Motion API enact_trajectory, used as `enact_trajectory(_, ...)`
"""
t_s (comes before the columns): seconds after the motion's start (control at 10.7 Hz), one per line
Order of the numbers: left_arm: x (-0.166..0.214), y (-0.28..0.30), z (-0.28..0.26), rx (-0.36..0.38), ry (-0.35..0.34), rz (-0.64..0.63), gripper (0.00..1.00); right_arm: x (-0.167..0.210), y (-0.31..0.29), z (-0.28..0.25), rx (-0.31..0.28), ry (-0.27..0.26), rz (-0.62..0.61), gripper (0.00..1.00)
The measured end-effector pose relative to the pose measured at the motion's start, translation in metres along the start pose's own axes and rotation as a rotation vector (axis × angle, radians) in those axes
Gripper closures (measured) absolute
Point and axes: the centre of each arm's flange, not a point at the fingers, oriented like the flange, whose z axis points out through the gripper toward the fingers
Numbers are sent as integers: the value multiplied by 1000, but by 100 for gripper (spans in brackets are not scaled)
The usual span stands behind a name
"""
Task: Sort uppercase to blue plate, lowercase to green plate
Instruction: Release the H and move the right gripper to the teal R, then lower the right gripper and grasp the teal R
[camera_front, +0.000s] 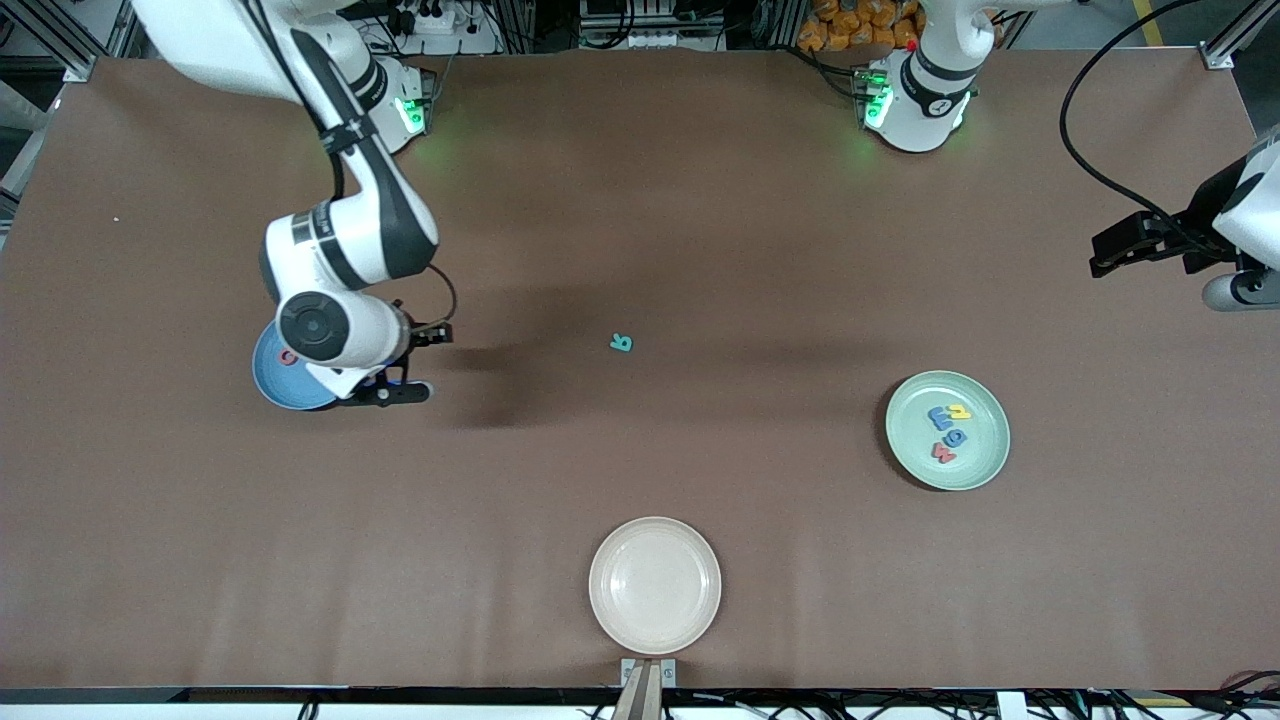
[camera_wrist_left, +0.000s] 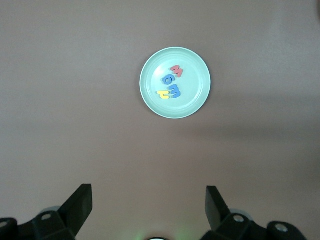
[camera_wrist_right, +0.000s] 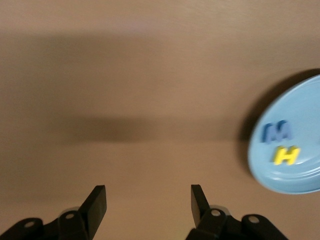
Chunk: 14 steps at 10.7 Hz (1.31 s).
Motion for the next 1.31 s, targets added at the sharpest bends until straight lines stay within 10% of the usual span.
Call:
enact_trajectory(0.75,1,0,2,1,-3,0,0,-33,-191,37,194,330,218,23)
enact_trajectory(1.31,1,0,2,1,-1,0,0,-41,-237,95,205,334,247,23)
